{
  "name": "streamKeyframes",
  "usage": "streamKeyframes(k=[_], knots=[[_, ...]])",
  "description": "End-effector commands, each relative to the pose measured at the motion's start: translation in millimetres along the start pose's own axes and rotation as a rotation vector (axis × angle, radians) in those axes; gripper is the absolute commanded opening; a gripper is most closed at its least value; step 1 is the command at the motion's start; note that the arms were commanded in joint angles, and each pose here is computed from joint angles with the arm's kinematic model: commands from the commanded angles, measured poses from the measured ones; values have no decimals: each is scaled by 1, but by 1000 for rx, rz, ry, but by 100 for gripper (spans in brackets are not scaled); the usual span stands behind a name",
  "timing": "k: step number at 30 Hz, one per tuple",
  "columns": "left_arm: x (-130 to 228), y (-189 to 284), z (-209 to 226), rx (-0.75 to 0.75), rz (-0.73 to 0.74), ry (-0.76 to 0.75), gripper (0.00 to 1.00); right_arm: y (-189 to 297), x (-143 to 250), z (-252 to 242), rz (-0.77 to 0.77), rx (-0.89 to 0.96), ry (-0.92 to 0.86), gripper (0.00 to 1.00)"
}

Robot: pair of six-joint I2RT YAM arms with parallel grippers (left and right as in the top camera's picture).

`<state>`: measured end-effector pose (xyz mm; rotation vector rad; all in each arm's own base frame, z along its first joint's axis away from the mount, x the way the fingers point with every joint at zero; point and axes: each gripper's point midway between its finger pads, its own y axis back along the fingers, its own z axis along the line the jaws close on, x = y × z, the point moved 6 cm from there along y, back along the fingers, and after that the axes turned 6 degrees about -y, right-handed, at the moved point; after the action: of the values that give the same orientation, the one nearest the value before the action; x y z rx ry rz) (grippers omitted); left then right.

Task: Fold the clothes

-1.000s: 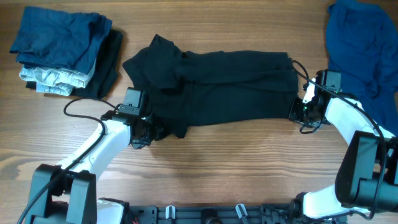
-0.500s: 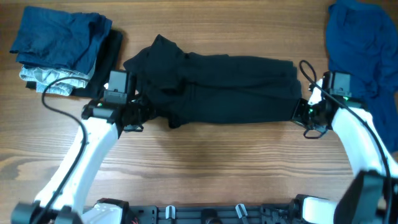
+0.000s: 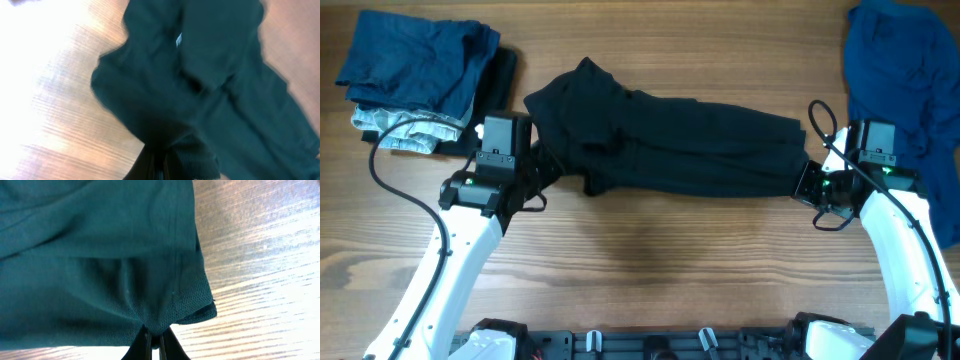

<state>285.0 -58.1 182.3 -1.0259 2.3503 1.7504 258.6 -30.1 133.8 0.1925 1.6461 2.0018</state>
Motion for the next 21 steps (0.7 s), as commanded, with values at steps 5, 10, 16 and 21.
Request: streamKeyframes(k=[5, 10, 16, 21], knots=[[-25, -34, -15, 14, -97, -76, 4, -15, -4, -1, 15, 2, -12, 4], [-28, -71, -18, 12, -86, -83, 4, -32, -16, 0, -5, -5, -3, 4], [-39, -82, -21, 10, -154, -81, 4, -41, -40, 6, -110, -39, 33, 4], [-40, -86, -21, 11, -159, -81, 4, -59, -40, 3, -74, -28, 25, 4]])
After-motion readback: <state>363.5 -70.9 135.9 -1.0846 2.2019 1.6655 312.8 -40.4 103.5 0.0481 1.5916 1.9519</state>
